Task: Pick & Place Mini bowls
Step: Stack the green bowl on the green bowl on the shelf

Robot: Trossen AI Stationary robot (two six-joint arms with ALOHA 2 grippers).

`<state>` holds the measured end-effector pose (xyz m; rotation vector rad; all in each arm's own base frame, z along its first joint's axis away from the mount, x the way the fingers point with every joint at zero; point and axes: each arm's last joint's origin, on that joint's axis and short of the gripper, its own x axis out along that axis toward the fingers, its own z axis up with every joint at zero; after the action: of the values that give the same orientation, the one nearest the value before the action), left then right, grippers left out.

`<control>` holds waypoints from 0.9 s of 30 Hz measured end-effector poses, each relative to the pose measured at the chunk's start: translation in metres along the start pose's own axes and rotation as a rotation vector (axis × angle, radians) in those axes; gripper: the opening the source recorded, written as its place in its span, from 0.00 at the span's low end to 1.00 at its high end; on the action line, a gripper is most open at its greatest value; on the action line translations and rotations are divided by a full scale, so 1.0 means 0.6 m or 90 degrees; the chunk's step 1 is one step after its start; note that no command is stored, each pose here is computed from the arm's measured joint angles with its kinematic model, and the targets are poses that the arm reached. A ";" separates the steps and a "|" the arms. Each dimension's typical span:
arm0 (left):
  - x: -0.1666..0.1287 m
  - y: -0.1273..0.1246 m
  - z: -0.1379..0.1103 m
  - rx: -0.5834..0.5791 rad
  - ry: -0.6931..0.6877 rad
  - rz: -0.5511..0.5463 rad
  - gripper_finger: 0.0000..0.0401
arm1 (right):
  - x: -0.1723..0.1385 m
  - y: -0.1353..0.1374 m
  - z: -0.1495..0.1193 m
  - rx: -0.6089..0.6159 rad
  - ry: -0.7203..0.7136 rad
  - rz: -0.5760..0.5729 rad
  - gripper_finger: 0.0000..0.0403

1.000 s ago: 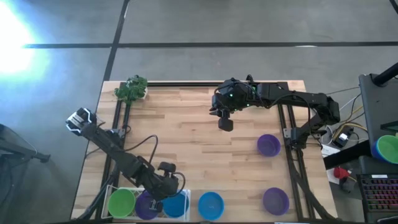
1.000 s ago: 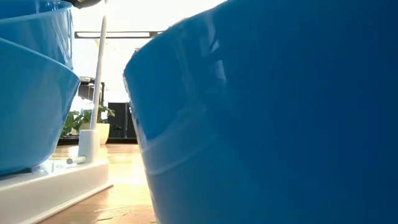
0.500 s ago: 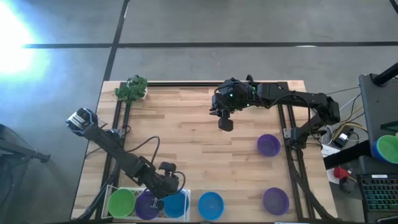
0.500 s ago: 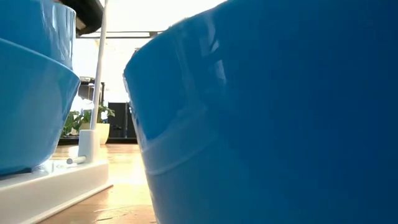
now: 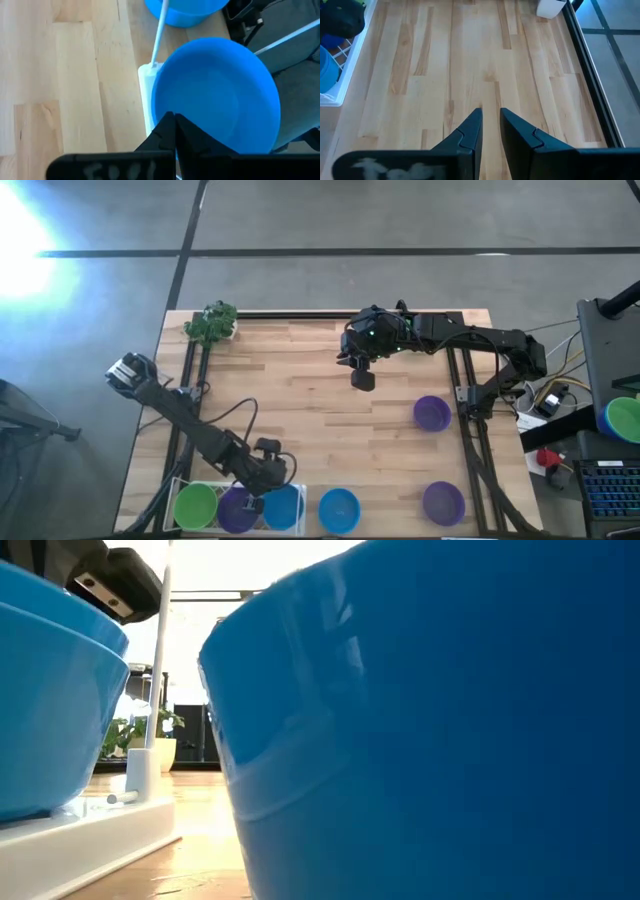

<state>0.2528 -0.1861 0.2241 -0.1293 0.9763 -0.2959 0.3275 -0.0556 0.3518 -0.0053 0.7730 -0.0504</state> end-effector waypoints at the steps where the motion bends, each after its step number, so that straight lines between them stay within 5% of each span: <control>1: -0.002 0.000 0.001 0.000 -0.004 0.001 0.00 | 0.000 0.000 0.000 0.000 0.000 0.000 0.15; 27: -0.003 0.012 -0.003 0.045 -0.063 0.071 0.00 | 0.000 0.000 0.000 0.002 0.000 0.000 0.15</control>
<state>0.2519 -0.1787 0.2227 -0.0252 0.8697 -0.2195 0.3275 -0.0556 0.3517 -0.0015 0.7732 -0.0516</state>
